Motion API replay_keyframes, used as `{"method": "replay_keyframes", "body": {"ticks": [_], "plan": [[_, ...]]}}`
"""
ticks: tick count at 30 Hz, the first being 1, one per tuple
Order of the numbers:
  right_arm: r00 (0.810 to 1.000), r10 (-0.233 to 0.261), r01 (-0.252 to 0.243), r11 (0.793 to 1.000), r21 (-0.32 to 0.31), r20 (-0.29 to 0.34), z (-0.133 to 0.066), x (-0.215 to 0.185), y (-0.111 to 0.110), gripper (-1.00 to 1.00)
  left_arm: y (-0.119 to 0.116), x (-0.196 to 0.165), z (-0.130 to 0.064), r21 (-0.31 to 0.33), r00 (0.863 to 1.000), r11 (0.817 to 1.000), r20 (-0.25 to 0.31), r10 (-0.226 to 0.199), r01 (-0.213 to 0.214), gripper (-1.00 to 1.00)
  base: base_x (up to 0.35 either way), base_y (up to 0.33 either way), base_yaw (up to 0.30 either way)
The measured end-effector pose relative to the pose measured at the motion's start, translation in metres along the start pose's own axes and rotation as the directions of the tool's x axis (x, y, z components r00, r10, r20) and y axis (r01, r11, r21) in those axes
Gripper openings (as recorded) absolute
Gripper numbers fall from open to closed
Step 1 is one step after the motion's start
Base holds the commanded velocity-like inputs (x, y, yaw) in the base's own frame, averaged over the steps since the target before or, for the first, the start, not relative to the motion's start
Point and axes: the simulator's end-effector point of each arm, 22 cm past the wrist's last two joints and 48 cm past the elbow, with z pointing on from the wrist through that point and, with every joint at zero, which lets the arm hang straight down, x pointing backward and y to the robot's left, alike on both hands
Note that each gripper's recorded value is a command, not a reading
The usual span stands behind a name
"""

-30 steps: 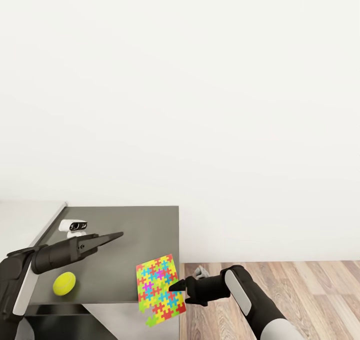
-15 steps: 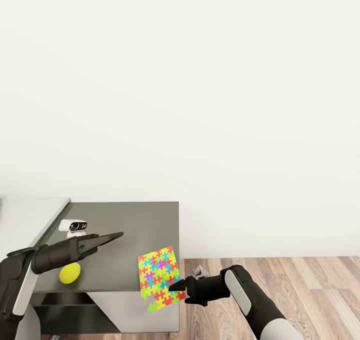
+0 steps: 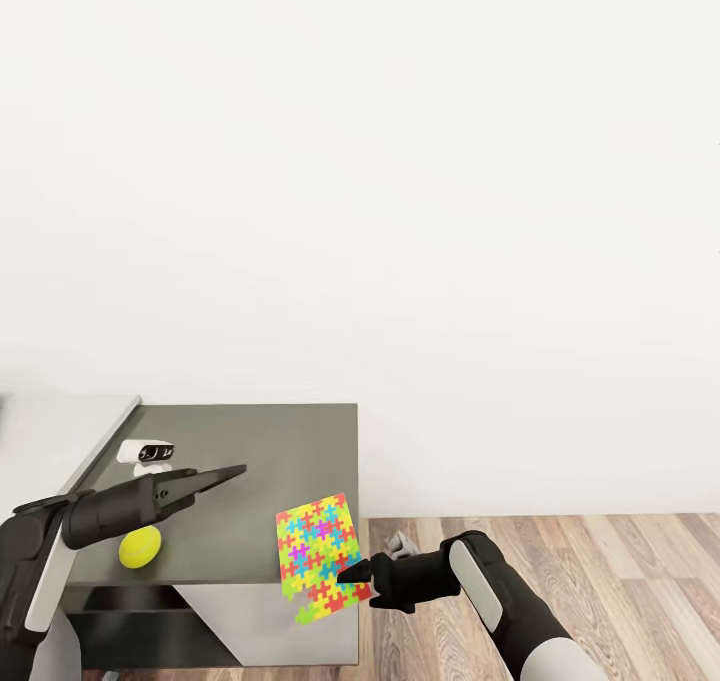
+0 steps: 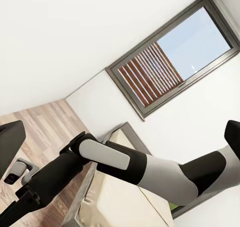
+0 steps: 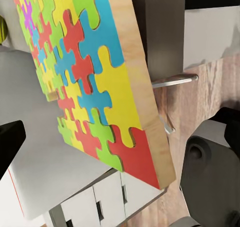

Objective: Put all the toys in the child's room - the three board games (two on the bed and one on the table), the two jigsaw puzzles on the table, and the tennis ball on the table - inside the toy box on the table in the child's room.

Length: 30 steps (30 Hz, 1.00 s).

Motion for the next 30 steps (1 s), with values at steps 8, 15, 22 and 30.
{"method": "replay_keyframes", "body": {"ticks": [8, 15, 22, 30], "plan": [[1.000, 0.000, 0.000, 1.000, 0.000, 0.000, 0.0000, 0.0001, -0.0001, 1.00, 0.0002, -0.0026, -0.0026, -0.003, 1.000, 1.000, 0.011, 0.002, -0.002, 1.00, 0.000, 0.004, 0.000], [1.000, 0.000, 0.000, 1.000, 0.000, 0.000, 0.0001, 0.0003, -0.0003, 1.00, 0.0002, -0.0042, -0.0042, -0.006, 1.000, 1.000, 0.018, 0.004, -0.004, 1.00, 0.007, 0.077, 0.000], [1.000, 0.000, 0.000, 1.000, 0.000, 0.000, 0.0000, 0.0001, -0.0001, 1.00, 0.0003, -0.0046, -0.0046, -0.006, 1.000, 1.000, 0.019, 0.005, -0.005, 1.00, 0.004, 0.029, 0.000], [1.000, 0.000, 0.000, 1.000, 0.000, 0.000, 0.0000, 0.0002, -0.0001, 1.00, 0.0003, -0.0047, -0.0046, -0.006, 1.000, 1.000, 0.019, 0.005, -0.005, 1.00, 0.001, 0.005, 0.000]]}}
